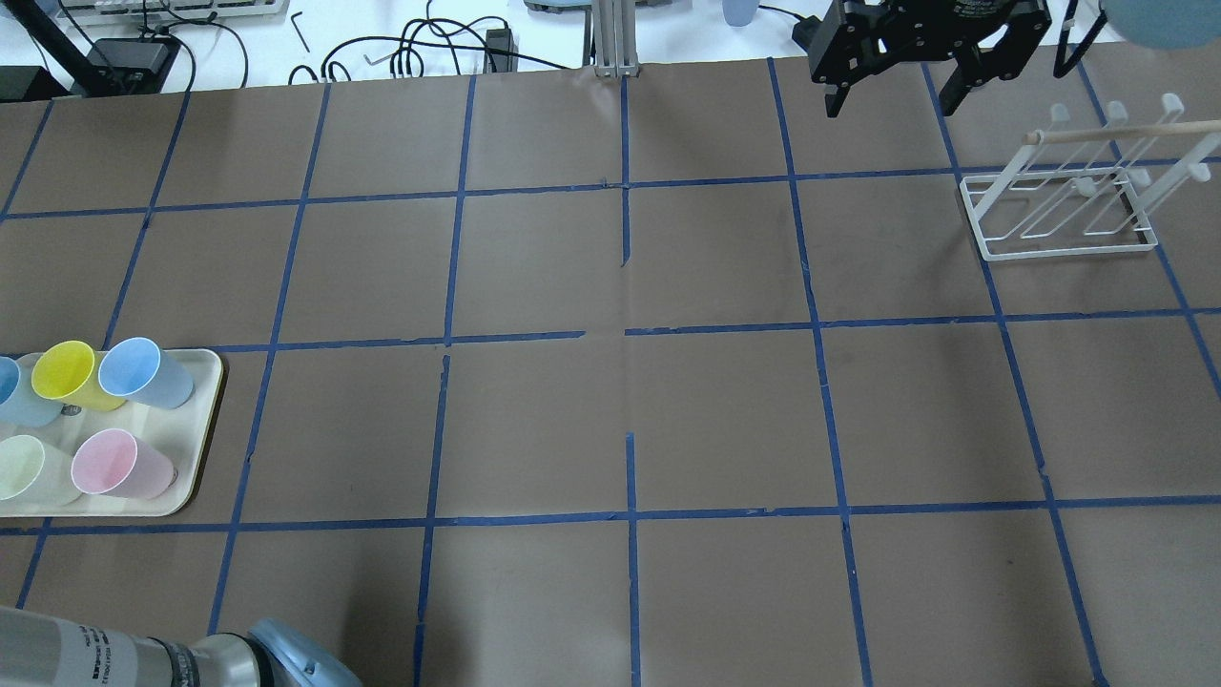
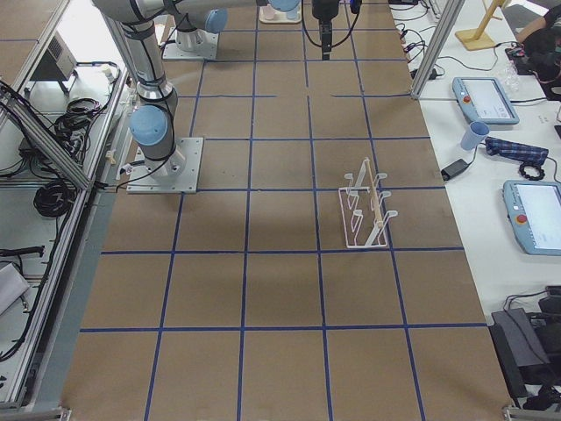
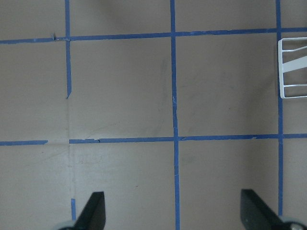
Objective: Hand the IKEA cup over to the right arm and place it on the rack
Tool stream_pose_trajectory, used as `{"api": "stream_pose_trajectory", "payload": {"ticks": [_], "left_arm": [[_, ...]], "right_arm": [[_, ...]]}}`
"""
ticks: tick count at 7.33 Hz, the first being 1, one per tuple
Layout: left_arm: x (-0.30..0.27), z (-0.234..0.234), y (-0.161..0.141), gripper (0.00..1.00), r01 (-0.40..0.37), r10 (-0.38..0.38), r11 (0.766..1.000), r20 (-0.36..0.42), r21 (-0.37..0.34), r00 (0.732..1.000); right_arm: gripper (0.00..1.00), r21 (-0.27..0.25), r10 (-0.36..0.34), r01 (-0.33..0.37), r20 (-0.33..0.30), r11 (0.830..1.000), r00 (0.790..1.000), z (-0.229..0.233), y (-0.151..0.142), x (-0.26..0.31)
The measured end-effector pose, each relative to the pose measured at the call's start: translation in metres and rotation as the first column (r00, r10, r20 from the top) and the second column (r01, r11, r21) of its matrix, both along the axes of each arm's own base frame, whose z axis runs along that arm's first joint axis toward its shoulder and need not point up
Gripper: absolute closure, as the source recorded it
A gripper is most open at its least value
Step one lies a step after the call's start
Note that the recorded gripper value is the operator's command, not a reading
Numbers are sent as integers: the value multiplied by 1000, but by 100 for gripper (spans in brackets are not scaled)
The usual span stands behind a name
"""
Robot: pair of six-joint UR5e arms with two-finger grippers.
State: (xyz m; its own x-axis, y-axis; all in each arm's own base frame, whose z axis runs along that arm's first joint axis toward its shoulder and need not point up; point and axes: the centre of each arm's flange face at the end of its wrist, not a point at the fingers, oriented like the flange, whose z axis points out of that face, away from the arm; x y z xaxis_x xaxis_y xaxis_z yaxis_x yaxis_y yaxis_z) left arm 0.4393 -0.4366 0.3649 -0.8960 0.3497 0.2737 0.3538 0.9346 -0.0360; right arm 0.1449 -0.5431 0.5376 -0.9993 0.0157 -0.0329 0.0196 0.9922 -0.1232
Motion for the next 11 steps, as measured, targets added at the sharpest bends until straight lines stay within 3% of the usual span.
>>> {"api": "stream_pose_trajectory", "payload": {"ticks": [1, 2, 3, 5, 6, 9, 11], "left_arm": [[-30, 21, -18, 100, 17, -17, 1000, -119, -3, 993], [-70, 35, -38, 100, 32, -33, 999, -258, -10, 966], [-113, 39, -55, 100, 30, -30, 1000, -401, -6, 916], [-202, 41, -81, 100, -50, 74, 997, -682, 55, 728], [-252, 44, -98, 100, -79, 108, 994, -760, 75, 641], [-404, 41, -122, 100, -190, 253, 963, -885, 191, 390], [-488, 39, -122, 100, -264, 317, 932, -913, 250, 256]], "right_arm": [[0, 0, 0, 0, 1, 1000, 1000, 0, 0, 0], [0, 1, -2, 2, 2, 1000, 1000, 0, 0, 0], [0, 1, -4, 4, 3, 1000, 1000, 0, 0, 0], [0, 0, -6, 6, 4, 1000, 1000, 1, 1, 0], [0, -1, -6, 6, 2, 1000, 1000, 2, 2, -1], [0, 7, -9, 9, -1, 1000, 1000, 3, 3, -6], [0, 36, -43, 42, 40, 998, 998, 3, 2, -20]]}}
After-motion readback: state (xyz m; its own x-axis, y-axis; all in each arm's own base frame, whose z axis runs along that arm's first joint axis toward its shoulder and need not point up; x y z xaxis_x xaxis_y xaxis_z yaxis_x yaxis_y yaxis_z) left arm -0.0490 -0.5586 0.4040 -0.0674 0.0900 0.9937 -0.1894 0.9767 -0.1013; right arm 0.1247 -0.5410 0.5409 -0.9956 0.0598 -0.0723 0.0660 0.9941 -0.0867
